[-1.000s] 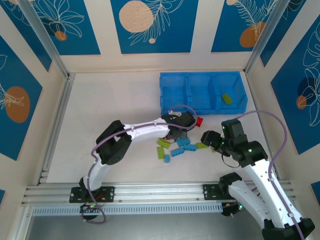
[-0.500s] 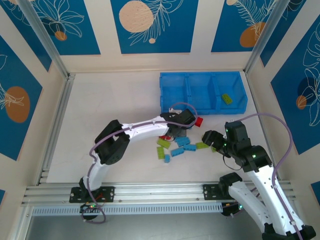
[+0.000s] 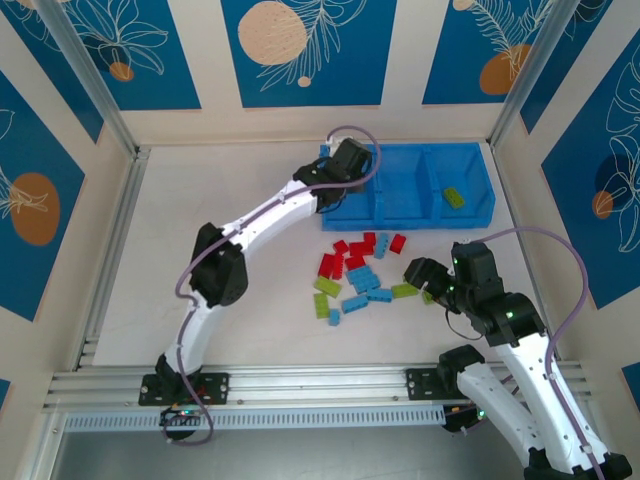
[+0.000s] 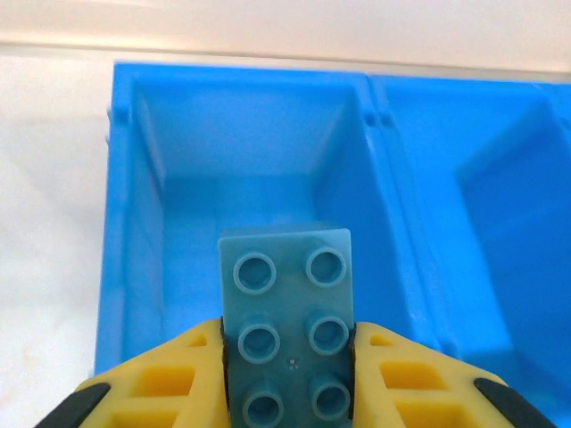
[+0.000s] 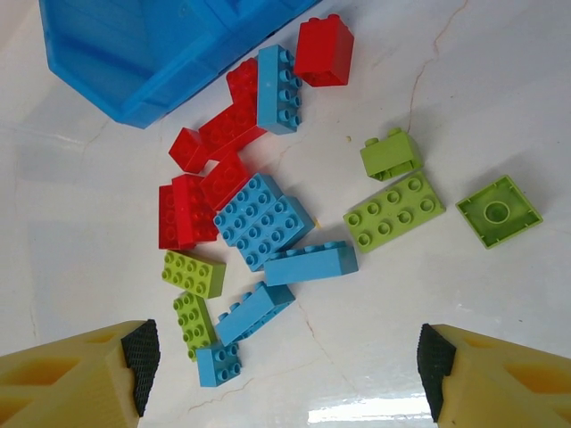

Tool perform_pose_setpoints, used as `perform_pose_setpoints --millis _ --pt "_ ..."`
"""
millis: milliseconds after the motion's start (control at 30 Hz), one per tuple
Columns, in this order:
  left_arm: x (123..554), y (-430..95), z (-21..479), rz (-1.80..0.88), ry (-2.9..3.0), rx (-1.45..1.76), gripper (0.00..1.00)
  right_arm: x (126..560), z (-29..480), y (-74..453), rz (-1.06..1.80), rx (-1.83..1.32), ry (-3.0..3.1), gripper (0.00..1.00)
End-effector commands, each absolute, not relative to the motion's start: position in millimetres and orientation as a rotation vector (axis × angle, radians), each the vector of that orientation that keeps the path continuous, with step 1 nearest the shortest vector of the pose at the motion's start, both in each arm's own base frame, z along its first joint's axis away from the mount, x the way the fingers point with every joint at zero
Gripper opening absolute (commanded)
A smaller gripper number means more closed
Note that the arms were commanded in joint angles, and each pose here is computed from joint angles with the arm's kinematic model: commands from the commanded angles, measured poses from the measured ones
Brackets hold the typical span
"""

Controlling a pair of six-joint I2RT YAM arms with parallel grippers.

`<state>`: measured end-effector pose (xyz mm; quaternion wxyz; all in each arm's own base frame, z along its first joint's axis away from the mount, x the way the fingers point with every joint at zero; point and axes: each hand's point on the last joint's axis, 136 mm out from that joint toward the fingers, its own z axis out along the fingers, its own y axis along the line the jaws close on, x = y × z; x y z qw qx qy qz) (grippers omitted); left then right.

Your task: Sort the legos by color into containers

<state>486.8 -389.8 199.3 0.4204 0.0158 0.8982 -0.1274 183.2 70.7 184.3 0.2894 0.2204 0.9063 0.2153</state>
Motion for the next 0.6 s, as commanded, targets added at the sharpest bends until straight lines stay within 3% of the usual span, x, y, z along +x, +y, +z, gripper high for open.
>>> perform_pose_setpoints --millis 0,167,367,567 --pt "505.5 -405.7 181.5 -0.301 2.247 0.174 0.26 183.1 188.2 69.5 0.571 0.595 2.402 0.79" --pt "516.5 -415.6 192.3 -0.373 2.215 0.167 0.46 184.8 185.1 67.1 0.555 0.622 2.402 0.80" --pt "497.9 -411.3 225.1 -0.414 2.209 0.180 0.60 194.9 173.7 59.7 0.458 0.709 2.436 0.79" --pt "436.8 -393.2 261.2 -0.461 2.181 0.241 0.56 232.0 154.3 71.0 0.409 0.667 2.491 0.79"
